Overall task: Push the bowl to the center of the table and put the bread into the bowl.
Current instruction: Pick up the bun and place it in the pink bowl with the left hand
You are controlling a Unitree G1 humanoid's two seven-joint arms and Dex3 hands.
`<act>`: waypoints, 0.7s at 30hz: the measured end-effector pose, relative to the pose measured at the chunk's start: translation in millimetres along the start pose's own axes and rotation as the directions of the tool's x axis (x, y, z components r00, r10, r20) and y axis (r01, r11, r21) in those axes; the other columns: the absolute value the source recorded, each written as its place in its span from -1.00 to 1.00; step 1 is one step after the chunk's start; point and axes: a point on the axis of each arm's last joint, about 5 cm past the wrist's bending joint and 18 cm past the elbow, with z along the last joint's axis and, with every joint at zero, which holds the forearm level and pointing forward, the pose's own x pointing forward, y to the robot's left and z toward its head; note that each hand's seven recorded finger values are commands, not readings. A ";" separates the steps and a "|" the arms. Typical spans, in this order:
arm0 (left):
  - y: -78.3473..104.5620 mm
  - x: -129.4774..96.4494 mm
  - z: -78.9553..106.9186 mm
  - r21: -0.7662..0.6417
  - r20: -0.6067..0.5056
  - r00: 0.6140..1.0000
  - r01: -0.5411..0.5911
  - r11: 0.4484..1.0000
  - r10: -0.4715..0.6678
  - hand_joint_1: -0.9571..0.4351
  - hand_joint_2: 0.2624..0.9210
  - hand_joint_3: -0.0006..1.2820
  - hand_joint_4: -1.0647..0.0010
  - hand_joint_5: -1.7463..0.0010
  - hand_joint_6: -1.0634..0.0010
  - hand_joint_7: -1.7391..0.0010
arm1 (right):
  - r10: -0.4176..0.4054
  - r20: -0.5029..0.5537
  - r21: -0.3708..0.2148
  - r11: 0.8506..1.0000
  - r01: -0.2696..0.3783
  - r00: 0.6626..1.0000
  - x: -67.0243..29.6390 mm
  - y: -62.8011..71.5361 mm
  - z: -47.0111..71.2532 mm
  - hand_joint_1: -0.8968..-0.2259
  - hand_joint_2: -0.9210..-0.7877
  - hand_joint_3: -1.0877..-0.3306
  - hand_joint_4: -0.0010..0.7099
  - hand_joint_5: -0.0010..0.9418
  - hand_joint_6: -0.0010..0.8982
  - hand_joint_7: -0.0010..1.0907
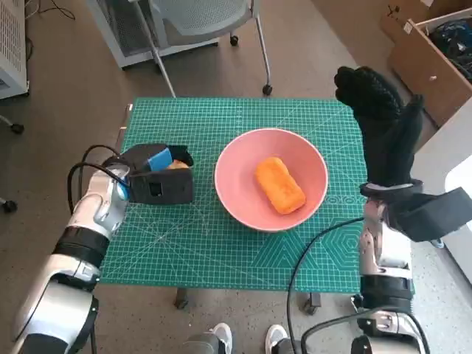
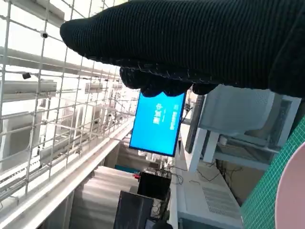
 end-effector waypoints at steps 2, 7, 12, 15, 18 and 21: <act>6.7 -3.3 3.7 -0.017 0.037 0.999 -0.030 0.999 0.030 0.38 1.00 -0.87 -0.22 -0.38 -0.17 -0.35 | 0.001 -0.001 0.001 1.000 -0.001 1.000 -0.1 0.0 -0.1 -0.17 -1.00 0.04 -0.24 -1.00 -0.67 -0.21; 24.1 -14.2 17.3 -0.062 0.143 0.982 -0.113 0.992 0.121 0.38 1.00 -0.87 -0.27 -0.33 -0.14 -0.39 | 0.003 -0.001 0.002 1.000 -0.003 1.000 -0.1 0.0 -0.3 -0.17 -1.00 0.05 -0.23 -1.00 -0.67 -0.20; 40.3 -27.6 33.6 -0.090 0.245 0.946 -0.193 0.977 0.210 0.38 1.00 -0.88 -0.29 -0.33 -0.15 -0.37 | 0.004 -0.004 0.003 1.000 -0.004 1.000 -0.3 0.2 -0.8 -0.15 -1.00 0.05 -0.23 -1.00 -0.67 -0.20; 47.8 -36.9 42.8 -0.113 0.300 0.919 -0.234 0.966 0.258 0.38 1.00 -0.89 -0.30 -0.34 -0.17 -0.34 | 0.004 -0.004 0.003 1.000 -0.004 1.000 -0.4 0.1 -0.8 -0.15 -1.00 0.04 -0.23 -1.00 -0.67 -0.20; 54.2 -45.0 52.9 -0.143 0.349 0.888 -0.267 0.953 0.301 0.38 0.99 -0.91 -0.34 -0.33 -0.18 -0.31 | 0.003 -0.004 0.003 1.000 -0.003 1.000 -0.4 0.0 -0.8 -0.14 -1.00 0.04 -0.23 -1.00 -0.68 -0.20; 57.7 -52.1 62.8 -0.164 0.393 0.855 -0.297 0.941 0.338 0.38 0.99 -0.93 -0.40 -0.26 -0.20 -0.33 | 0.003 -0.004 0.003 1.000 -0.003 1.000 -0.4 0.0 -0.8 -0.13 -1.00 0.04 -0.24 -1.00 -0.68 -0.20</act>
